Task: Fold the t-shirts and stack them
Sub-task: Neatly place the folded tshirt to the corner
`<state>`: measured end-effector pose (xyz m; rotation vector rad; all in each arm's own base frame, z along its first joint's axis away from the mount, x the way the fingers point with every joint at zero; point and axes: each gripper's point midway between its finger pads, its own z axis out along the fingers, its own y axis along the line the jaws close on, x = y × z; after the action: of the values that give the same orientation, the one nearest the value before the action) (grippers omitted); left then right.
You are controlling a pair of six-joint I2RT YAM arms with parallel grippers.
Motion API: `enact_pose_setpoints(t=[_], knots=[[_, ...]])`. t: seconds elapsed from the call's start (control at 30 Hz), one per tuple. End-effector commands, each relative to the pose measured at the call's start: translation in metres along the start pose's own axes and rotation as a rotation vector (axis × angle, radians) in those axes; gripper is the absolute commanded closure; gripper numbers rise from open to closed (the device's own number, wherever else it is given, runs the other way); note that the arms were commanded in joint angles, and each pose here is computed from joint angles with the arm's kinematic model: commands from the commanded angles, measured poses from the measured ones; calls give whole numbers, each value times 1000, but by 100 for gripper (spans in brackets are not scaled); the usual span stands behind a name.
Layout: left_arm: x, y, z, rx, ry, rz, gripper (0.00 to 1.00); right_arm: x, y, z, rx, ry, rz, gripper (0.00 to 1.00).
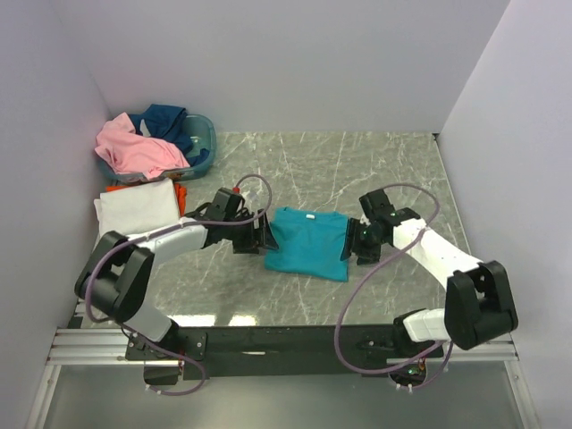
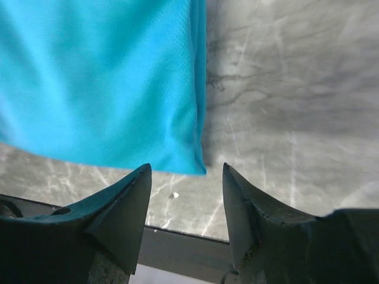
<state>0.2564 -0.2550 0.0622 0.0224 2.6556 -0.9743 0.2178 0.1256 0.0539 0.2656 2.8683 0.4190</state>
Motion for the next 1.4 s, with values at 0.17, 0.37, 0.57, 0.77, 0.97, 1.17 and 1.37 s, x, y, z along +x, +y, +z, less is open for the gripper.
enact_pose_setpoints(t=[0.17,0.37,0.57,0.77,0.97,1.17,1.37], knots=[[-22,-17,-10,141,-80,62,14,-57,51,-57,-153,-224,-99,42],[-30,-13,13,200,-61,70,13,-64,86,-36,-275,-183,-107,43],[-31,-10,29,236,-51,51,12,-55,107,-1,-343,-83,-109,44],[-23,9,46,209,-40,11,12,-42,100,32,-328,0,-89,44],[-27,36,53,84,-124,-41,11,-33,90,59,-286,60,-75,45],[-17,47,68,42,-106,-55,11,-23,82,72,-257,99,-59,45],[4,50,89,4,-46,-51,13,-18,79,75,-249,110,-54,46]])
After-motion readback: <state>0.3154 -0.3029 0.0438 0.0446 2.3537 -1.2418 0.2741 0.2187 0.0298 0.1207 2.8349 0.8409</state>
